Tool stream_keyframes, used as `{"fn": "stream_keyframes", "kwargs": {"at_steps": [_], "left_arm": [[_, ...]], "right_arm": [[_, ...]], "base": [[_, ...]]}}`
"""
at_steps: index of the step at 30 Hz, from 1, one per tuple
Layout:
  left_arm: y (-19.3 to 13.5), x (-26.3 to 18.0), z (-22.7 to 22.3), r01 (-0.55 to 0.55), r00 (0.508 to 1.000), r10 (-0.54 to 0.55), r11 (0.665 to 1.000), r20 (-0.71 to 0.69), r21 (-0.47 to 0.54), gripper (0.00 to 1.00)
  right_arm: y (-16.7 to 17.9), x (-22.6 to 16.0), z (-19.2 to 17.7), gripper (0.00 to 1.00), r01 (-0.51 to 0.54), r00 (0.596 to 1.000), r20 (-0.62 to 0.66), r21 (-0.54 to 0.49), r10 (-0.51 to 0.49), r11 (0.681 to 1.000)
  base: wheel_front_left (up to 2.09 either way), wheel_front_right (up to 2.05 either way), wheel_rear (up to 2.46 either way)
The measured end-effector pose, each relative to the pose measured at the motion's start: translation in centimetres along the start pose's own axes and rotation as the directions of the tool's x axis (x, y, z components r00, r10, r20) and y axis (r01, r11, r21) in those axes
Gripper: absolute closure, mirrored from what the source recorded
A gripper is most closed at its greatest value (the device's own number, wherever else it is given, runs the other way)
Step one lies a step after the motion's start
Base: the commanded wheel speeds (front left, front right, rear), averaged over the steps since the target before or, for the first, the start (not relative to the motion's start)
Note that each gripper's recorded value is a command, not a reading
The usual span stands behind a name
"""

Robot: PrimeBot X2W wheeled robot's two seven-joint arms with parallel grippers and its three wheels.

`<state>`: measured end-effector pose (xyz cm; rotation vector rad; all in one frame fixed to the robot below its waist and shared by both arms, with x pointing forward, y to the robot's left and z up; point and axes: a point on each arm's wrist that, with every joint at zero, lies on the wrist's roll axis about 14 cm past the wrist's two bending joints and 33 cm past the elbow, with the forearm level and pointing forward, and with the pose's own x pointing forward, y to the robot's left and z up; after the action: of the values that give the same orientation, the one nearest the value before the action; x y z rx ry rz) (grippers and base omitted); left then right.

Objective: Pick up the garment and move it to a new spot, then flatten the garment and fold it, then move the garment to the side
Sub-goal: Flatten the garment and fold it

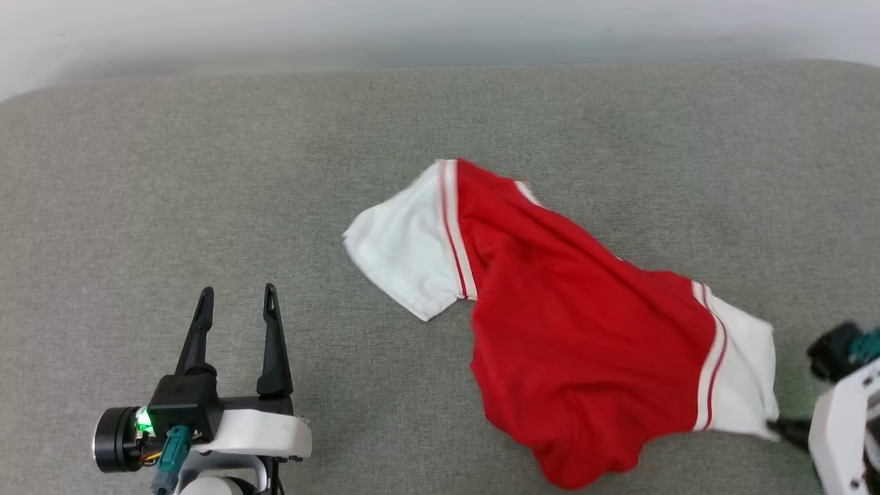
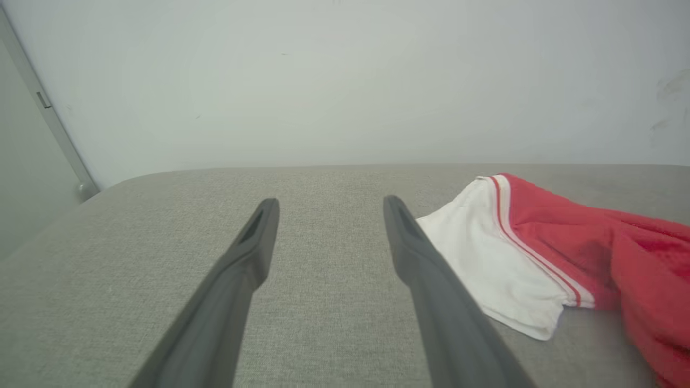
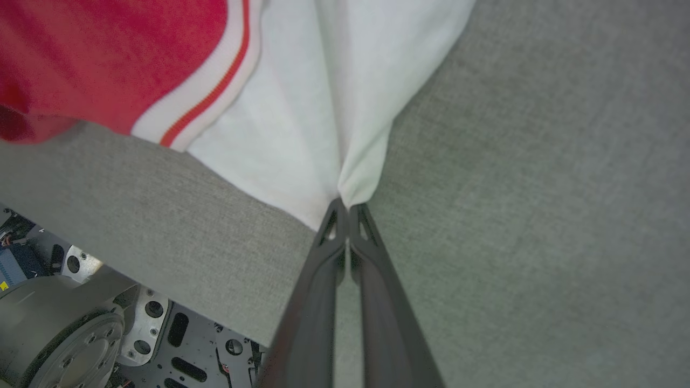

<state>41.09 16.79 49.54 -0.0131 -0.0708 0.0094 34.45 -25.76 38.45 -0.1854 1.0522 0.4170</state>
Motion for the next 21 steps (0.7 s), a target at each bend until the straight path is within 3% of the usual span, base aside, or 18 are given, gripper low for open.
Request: {"fn": "stream_keyframes", "kwargs": {"at_steps": [3,4,5,6,10,13,17,21], "left_arm": [[0.0,-0.1,-0.1,0.002,1.000,-0.002,1.000,-0.003,0.001,0.00],[-0.1,-0.2,0.0,0.007,1.000,-0.007,1.000,-0.003,0.001,0.00],[-0.1,-0.3,-0.1,0.010,1.000,-0.010,1.000,-0.005,0.003,0.00],[-0.1,-0.3,-0.1,0.010,1.000,-0.010,1.000,-0.005,0.006,0.00],[-0.1,-0.5,0.2,0.018,1.000,-0.018,1.000,-0.001,0.016,0.00],[0.1,-0.5,0.6,0.023,1.000,-0.024,0.999,0.011,0.029,0.00],[0.4,0.3,1.7,0.040,0.998,-0.043,0.998,0.042,0.056,0.00],[0.3,1.8,2.8,0.075,0.994,-0.081,0.994,0.075,0.080,0.00]], "right_arm": [[0.9,0.7,-2.8,1.00,-0.011,1.000,-0.024,0.065,0.012,0.998],[0.7,0.6,-2.8,0.77,0.002,1.000,-0.007,0.072,-0.001,0.997],[0.5,0.7,-2.5,0.13,0.011,1.000,0.021,0.082,-0.013,0.997],[0.5,0.6,-2.2,0.00,0.014,0.998,0.052,0.100,-0.020,0.995],[-1.3,-0.8,1.4,0.00,0.079,0.963,0.248,0.111,-0.105,0.991],[-3.0,-3.1,5.1,0.00,0.144,0.887,0.424,0.120,-0.182,0.982],[-3.4,-6.5,9.9,0.00,0.208,0.719,0.652,0.131,-0.242,0.969],[-1.5,-8.8,13.0,0.00,0.222,0.534,0.806,0.157,-0.255,0.962]], "base": [[0.00,0.00,0.00],[0.00,0.00,0.00],[0.00,0.00,0.00],[0.00,0.00,0.00],[0.00,0.00,0.00],[0.00,0.00,0.00],[0.00,0.00,0.00],[0.00,0.00,0.00]]}}
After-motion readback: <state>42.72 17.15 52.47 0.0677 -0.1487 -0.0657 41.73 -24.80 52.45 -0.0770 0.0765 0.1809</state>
